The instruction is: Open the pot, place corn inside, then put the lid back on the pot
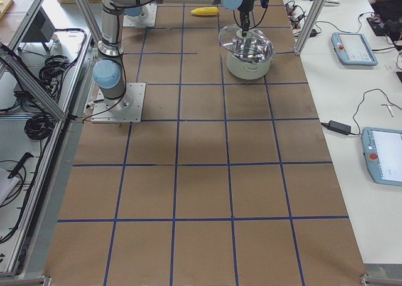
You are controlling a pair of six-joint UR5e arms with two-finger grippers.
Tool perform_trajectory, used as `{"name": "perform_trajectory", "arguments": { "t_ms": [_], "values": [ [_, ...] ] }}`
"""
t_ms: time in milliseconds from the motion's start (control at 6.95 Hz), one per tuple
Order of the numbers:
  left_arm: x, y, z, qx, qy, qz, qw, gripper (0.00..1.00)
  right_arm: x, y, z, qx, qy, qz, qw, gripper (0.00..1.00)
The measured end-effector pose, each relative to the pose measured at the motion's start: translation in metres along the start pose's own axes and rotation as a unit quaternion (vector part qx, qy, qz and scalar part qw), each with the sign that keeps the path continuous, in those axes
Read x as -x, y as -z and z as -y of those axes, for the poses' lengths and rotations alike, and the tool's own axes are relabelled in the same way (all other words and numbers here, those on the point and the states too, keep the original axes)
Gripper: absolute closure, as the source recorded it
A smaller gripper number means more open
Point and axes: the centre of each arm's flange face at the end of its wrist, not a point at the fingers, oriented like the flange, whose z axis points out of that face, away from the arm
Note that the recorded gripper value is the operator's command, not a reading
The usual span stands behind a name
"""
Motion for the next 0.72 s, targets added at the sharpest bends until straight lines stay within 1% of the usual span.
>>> {"name": "perform_trajectory", "arguments": {
  "t_ms": [288,432,576,719],
  "values": [
    [0.034,-0.085,0.0,-0.016,0.002,0.0,0.9999,0.0,-0.038,0.036,-0.022,0.032,-0.016,-0.003,0.9993,0.69],
    [0.039,-0.122,-0.003,-0.022,0.0,0.001,0.9998,0.0,-0.059,0.05,-0.034,0.05,-0.022,-0.002,0.9985,0.68],
    [0.042,-0.151,-0.005,-0.019,0.0,0.001,0.9998,0.01,-0.07,0.058,-0.044,0.063,-0.025,-0.001,0.9977,0.68],
    [0.047,-0.174,-0.005,-0.014,0.004,0.0,0.9999,0.12,-0.075,0.067,-0.056,0.069,-0.027,-0.001,0.9973,0.68]
  ]
}}
